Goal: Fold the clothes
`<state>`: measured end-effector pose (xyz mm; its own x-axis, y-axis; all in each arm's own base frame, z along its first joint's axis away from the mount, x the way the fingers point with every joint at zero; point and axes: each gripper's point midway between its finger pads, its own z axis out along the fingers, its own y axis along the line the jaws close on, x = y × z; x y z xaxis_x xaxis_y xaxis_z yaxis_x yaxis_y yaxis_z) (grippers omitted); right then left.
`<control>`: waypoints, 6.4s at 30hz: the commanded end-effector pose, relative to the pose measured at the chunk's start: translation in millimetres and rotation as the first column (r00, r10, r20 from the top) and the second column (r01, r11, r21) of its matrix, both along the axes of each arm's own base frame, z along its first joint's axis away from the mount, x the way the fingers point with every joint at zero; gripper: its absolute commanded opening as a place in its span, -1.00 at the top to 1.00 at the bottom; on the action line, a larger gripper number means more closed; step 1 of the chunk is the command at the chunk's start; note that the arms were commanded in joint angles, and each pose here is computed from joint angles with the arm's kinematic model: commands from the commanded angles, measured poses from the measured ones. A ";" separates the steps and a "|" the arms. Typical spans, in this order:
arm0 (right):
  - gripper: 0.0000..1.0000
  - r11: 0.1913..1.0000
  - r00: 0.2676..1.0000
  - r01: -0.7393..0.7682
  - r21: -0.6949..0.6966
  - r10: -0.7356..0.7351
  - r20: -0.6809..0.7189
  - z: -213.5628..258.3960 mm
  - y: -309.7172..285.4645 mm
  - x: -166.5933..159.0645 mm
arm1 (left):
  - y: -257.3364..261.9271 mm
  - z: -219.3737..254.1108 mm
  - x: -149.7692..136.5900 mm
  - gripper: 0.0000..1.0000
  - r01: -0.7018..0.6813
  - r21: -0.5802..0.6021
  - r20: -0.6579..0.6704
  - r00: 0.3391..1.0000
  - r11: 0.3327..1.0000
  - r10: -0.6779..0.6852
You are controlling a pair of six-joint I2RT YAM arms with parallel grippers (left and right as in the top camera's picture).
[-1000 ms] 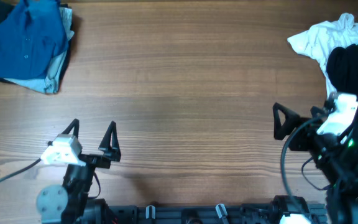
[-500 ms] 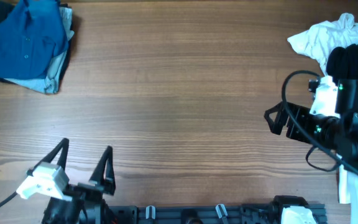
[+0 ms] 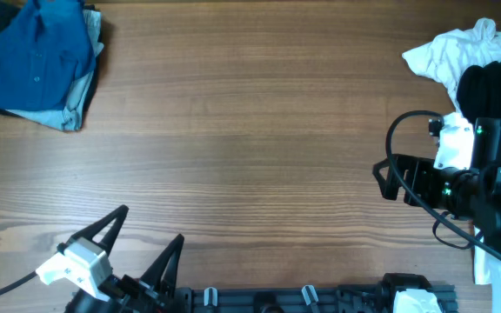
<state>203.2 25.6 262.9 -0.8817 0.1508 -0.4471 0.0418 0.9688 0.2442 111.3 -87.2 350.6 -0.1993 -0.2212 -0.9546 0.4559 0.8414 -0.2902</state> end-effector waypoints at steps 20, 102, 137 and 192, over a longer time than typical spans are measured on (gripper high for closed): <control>-0.99 0.987 0.988 0.091 -0.132 -0.107 -0.115 16.6 -33.5 84.8 | 10.9 -89.3 78.4 -0.99 -0.034 0.005 -0.564 0.825 0.999 0.031; -0.71 0.872 0.856 0.488 0.032 -0.472 -0.211 -175.1 -213.5 134.7 | -67.5 -137.7 102.3 -1.00 0.274 0.081 -0.711 0.690 0.958 -0.137; -0.67 0.554 0.451 0.806 -0.210 -0.804 -0.387 -219.1 -281.7 52.8 | -73.5 -144.3 115.7 -1.00 0.274 0.079 -0.717 0.683 0.958 -0.136; -0.72 0.607 0.555 0.794 -0.029 -0.744 -0.374 -206.5 -283.5 70.8 | -73.5 -144.5 115.6 -0.99 0.258 0.065 -0.727 0.674 0.964 -0.132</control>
<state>265.7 -256.5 47.1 -0.4752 0.8773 -0.0671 0.8673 0.4799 0.1321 225.9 -159.8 203.4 -0.8515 0.0420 -0.5227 0.3301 0.8175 -0.4719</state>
